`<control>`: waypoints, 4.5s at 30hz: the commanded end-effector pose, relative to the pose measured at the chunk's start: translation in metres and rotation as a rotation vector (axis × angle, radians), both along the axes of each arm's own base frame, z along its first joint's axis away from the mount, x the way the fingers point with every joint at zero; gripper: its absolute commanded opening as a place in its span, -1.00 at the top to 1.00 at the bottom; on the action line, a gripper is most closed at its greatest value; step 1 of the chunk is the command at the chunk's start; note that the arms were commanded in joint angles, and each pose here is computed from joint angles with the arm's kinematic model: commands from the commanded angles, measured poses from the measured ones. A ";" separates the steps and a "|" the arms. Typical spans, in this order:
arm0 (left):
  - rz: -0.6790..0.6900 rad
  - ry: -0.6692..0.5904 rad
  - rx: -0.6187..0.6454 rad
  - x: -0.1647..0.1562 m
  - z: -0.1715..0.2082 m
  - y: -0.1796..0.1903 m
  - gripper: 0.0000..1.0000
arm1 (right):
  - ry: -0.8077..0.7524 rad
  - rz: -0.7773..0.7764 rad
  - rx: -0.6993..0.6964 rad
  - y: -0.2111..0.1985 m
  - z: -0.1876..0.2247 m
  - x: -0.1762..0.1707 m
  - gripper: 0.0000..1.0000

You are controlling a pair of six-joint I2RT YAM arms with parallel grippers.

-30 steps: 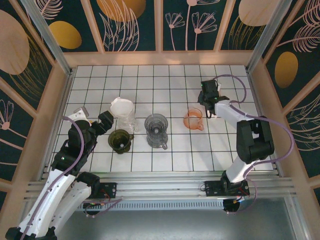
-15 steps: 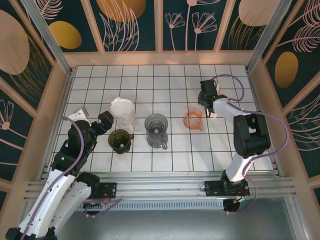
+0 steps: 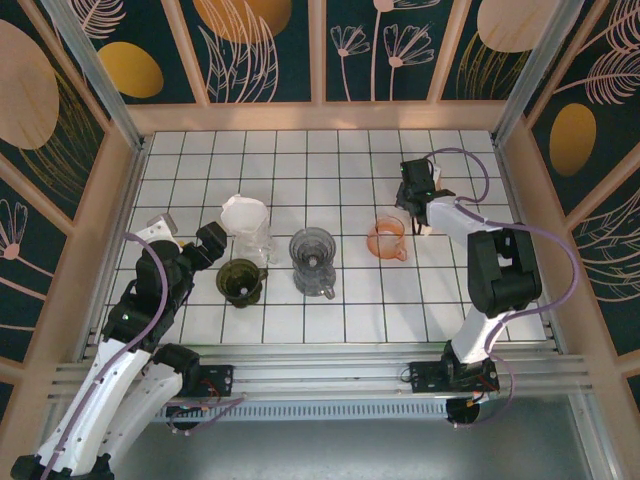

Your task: Place the coffee filter in the dripper

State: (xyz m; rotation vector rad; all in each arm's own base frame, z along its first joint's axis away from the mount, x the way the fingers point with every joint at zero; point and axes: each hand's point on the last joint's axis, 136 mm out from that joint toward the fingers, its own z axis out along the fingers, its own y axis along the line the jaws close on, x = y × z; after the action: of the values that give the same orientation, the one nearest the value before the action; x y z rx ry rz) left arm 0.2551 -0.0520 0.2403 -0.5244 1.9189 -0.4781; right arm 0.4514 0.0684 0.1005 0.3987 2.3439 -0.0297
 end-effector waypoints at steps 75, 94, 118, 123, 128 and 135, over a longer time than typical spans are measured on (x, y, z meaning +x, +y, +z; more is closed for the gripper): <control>-0.008 -0.017 0.001 0.000 0.001 0.000 -0.98 | -0.003 0.024 -0.067 -0.006 0.020 -0.036 0.79; -0.008 -0.017 0.000 0.000 0.001 0.000 -0.98 | -0.016 0.023 -0.077 -0.005 0.024 -0.043 1.00; -0.012 -0.012 -0.003 0.000 -0.001 -0.001 -0.98 | 0.009 0.082 -0.120 0.001 0.029 -0.057 1.00; -0.011 -0.012 -0.002 -0.001 -0.002 -0.001 -0.98 | 0.024 0.107 -0.080 0.008 0.021 -0.060 1.00; -0.015 -0.012 -0.004 0.000 -0.002 -0.002 -0.98 | 0.032 0.117 -0.072 0.010 0.020 -0.059 0.51; -0.012 -0.013 -0.005 -0.001 -0.002 -0.001 -0.98 | 0.014 0.138 -0.041 0.016 0.033 -0.064 0.35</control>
State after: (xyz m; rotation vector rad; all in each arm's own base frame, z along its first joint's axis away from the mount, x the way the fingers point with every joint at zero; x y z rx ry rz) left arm 0.2537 -0.0528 0.2376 -0.5204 1.9229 -0.4848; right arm 0.3928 0.0794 0.1245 0.2301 2.3778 -0.0467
